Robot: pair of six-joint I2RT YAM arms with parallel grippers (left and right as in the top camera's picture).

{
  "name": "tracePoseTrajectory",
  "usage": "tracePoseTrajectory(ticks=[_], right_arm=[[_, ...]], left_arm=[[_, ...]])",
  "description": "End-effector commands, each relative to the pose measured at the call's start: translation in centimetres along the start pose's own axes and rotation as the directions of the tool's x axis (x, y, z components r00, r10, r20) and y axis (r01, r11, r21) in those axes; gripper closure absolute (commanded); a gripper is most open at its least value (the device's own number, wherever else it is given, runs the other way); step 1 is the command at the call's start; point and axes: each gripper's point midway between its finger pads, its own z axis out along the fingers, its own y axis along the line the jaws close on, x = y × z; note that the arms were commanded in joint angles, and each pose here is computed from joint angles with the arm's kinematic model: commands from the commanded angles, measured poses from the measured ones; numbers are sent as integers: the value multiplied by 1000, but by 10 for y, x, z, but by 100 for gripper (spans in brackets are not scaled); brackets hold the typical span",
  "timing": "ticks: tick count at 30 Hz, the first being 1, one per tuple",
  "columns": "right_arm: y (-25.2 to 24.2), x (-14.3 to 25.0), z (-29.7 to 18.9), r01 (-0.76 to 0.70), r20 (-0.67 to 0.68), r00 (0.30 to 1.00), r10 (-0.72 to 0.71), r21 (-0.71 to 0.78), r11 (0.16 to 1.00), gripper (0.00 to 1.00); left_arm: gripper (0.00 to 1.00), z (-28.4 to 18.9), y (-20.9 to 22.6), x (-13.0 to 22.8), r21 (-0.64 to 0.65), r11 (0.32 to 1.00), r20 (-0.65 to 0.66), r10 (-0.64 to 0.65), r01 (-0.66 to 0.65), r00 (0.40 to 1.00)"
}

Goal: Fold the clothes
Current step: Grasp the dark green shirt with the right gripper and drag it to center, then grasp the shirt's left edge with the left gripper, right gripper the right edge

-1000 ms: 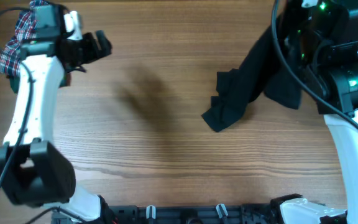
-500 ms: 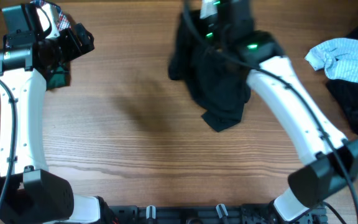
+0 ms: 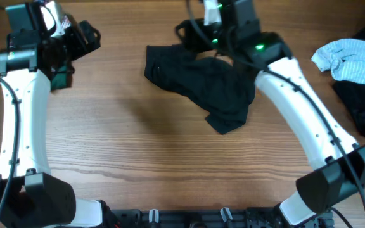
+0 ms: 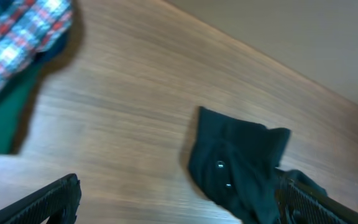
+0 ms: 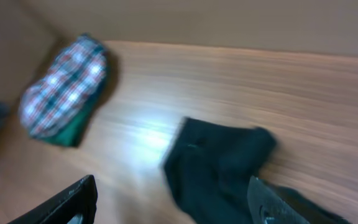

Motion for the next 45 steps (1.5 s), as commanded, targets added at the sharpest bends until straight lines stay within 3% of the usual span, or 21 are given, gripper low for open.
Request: tracePoseTrajectory(ticks=[1, 6, 12, 19, 29, 40, 43, 44, 45], right_arm=[[-56, -16, -26, -96, 42, 995, 91, 133, 987, 22], [-122, -7, -46, -202, 16, 979, 204, 246, 948, 21], [-161, 3, -62, -262, 2, 961, 275, 316, 912, 21], [-173, 12, -68, -275, -21, 954, 300, 345, 898, 21], [-174, 15, -69, -276, -31, 952, 306, 353, 894, 21], [-176, 15, -69, -274, -26, 953, 303, 362, 891, 20], [-177, 14, -70, -273, -22, 953, 301, 368, 889, 20], [-178, 14, -70, -272, -19, 953, 301, 376, 886, 20], [-179, 14, -71, -271, -18, 954, 300, 381, 884, 20]], left_arm=[[2, 14, -57, 9, 112, 983, -1, 149, -148, 989], [1, 60, -102, 34, 117, 943, -7, 313, -310, 950], [1, 125, -126, 58, 116, 919, -12, 381, -377, 925], [0, 180, -149, 72, 156, 868, 55, 469, -471, 882], [1, 204, -182, 102, 194, 804, 92, 556, -562, 826], [17, 234, -166, 139, 171, 794, -6, 593, -584, 805], [30, 236, -165, 141, 170, 794, -11, 593, -583, 805], [38, 236, -165, 140, 170, 794, -11, 593, -583, 805], [52, 236, -165, 140, 170, 794, -9, 593, -583, 805]])
